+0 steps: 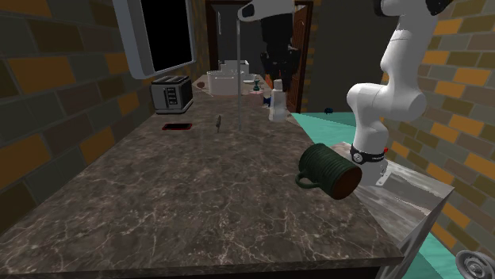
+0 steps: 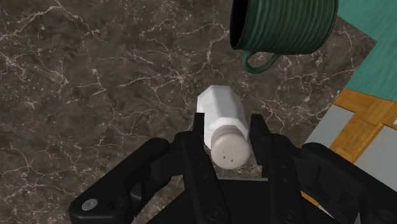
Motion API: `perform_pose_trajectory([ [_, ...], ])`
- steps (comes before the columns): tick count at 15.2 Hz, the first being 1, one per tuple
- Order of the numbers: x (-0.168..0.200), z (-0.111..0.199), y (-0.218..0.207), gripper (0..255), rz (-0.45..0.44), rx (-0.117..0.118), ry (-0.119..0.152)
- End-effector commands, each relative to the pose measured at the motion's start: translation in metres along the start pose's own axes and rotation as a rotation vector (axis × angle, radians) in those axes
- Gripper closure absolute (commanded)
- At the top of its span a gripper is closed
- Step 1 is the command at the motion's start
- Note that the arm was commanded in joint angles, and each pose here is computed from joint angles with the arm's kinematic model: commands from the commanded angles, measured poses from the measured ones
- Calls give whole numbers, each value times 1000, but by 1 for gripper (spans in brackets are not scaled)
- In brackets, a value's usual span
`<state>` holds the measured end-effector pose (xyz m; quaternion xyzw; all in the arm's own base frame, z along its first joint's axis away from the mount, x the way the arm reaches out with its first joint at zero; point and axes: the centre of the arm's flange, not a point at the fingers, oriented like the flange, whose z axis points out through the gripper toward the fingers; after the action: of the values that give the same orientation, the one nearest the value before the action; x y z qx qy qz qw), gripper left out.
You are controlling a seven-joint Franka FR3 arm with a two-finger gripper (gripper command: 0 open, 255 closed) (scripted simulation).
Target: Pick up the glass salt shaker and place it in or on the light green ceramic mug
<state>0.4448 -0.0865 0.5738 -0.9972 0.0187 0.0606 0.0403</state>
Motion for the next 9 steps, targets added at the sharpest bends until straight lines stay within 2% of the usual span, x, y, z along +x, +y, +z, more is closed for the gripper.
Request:
perform_pose_trajectory([
  [1,-18,-2,-18,255,1,0,0],
  [9,-87,3,-98,255,1,0,0],
])
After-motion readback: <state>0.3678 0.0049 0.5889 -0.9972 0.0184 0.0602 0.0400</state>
